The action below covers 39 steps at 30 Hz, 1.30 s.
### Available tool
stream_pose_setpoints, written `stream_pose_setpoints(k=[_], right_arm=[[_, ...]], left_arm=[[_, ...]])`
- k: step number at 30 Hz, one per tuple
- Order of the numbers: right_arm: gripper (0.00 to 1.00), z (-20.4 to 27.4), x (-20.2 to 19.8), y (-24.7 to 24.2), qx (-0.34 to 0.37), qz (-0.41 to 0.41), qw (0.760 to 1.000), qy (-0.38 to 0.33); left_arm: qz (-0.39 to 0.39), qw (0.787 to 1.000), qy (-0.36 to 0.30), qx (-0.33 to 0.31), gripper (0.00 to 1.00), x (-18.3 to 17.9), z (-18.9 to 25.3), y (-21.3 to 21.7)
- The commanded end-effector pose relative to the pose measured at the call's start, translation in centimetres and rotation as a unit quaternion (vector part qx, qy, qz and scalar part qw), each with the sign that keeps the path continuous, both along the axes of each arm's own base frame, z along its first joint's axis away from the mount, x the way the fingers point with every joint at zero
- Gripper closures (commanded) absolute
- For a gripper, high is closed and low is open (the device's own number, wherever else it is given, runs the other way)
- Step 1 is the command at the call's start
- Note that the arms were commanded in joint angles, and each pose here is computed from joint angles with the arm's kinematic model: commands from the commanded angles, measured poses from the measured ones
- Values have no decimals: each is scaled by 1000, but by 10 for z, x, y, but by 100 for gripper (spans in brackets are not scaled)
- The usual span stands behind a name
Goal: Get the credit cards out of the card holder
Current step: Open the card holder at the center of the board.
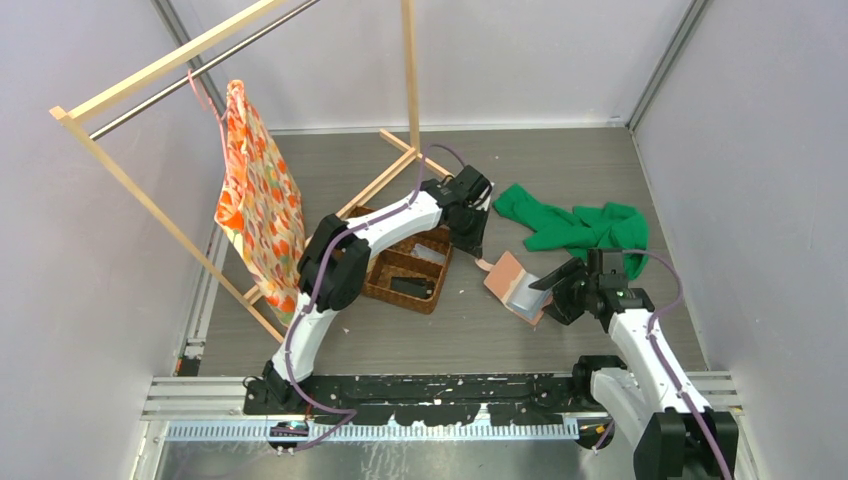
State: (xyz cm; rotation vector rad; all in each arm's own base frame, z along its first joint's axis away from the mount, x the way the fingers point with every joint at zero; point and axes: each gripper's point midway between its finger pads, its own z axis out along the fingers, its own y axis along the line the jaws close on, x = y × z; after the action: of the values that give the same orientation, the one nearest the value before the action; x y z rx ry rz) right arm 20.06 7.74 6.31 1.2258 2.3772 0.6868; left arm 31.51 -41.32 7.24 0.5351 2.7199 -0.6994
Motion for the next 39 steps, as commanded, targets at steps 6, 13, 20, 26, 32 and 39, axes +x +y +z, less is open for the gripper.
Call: stream_pose_setpoints(k=[6, 13, 20, 26, 32, 39], right_arm=[[35, -10, 23, -1, -6, 1, 1000, -20], [34, -26, 25, -2, -11, 6, 1000, -8], [34, -17, 28, 2, -2, 13, 1000, -24], [33, -10, 24, 1, -7, 18, 999, -26], [27, -6, 18, -10, -42, 11, 999, -23], [24, 3, 22, -12, -53, 18, 998, -36]], left_arm=[[-13, 1000, -8, 9, 99, 2, -2, 3], [-25, 1000, -4, 13, 99, -2, -7, 3], [-40, 999, -1, 32, 99, -10, -18, -1], [-45, 998, 2, 33, 99, -16, -22, -4], [-46, 998, 5, 32, 100, -17, -24, -6], [-47, 998, 2, 37, 99, -18, -26, -6]])
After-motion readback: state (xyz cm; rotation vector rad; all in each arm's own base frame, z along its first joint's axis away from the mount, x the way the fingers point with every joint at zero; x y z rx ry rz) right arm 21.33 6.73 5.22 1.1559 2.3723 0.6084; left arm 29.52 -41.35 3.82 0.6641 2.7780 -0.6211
